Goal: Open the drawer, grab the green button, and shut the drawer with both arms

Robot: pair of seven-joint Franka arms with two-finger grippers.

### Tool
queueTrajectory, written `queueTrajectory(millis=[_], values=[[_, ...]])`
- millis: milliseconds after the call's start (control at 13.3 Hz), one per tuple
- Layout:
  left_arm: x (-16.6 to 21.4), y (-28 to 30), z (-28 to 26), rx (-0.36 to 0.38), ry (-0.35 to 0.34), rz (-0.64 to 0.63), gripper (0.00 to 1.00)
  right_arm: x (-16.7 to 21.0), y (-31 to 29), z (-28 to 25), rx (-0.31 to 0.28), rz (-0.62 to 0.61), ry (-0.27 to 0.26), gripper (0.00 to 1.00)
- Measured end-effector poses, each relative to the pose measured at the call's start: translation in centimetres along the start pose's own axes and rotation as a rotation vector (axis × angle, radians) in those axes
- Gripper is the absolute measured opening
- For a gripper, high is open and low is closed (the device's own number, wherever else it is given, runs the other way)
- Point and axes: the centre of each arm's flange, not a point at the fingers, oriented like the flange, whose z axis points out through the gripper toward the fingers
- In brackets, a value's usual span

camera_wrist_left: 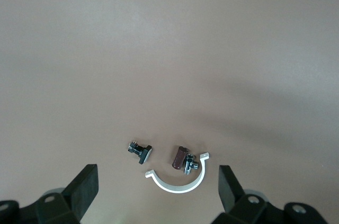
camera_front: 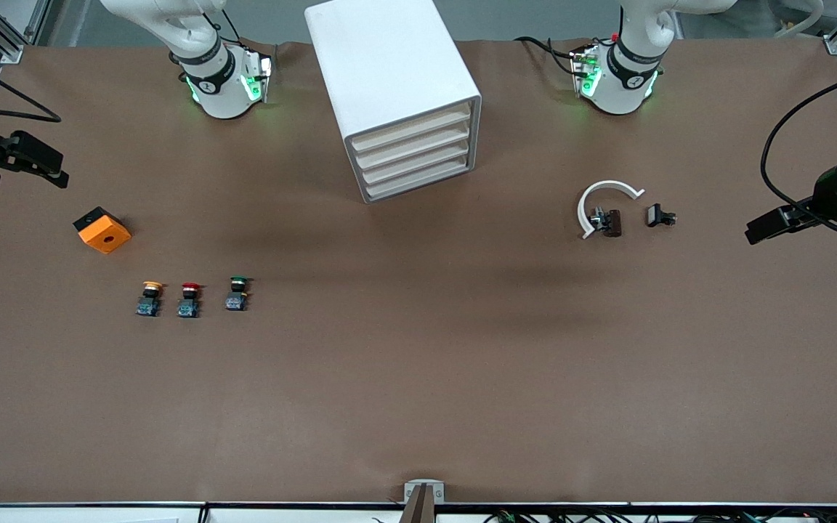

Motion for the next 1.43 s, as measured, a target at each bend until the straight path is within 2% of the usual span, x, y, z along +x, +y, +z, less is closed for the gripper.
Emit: queueTrajectory(millis=[301, 677, 1429], values=[[-1.6, 2.8, -1.1, -0.017, 0.01, 0.063, 1.0, 0.0, 0.0, 0.0, 0.0, 0.0, 0.001, 1.0], [-1.8, 0.1, -1.1, -0.019, -0.007, 0.045, 1.0, 0.0, 0.0, -0.1, 0.0, 0.0, 0.001, 1.0], [-4.0, 0.7, -0.2, -0.013, -0.034, 0.071, 1.0, 0.0, 0.0, -0.1, 0.0, 0.0, 0.001, 1.0]])
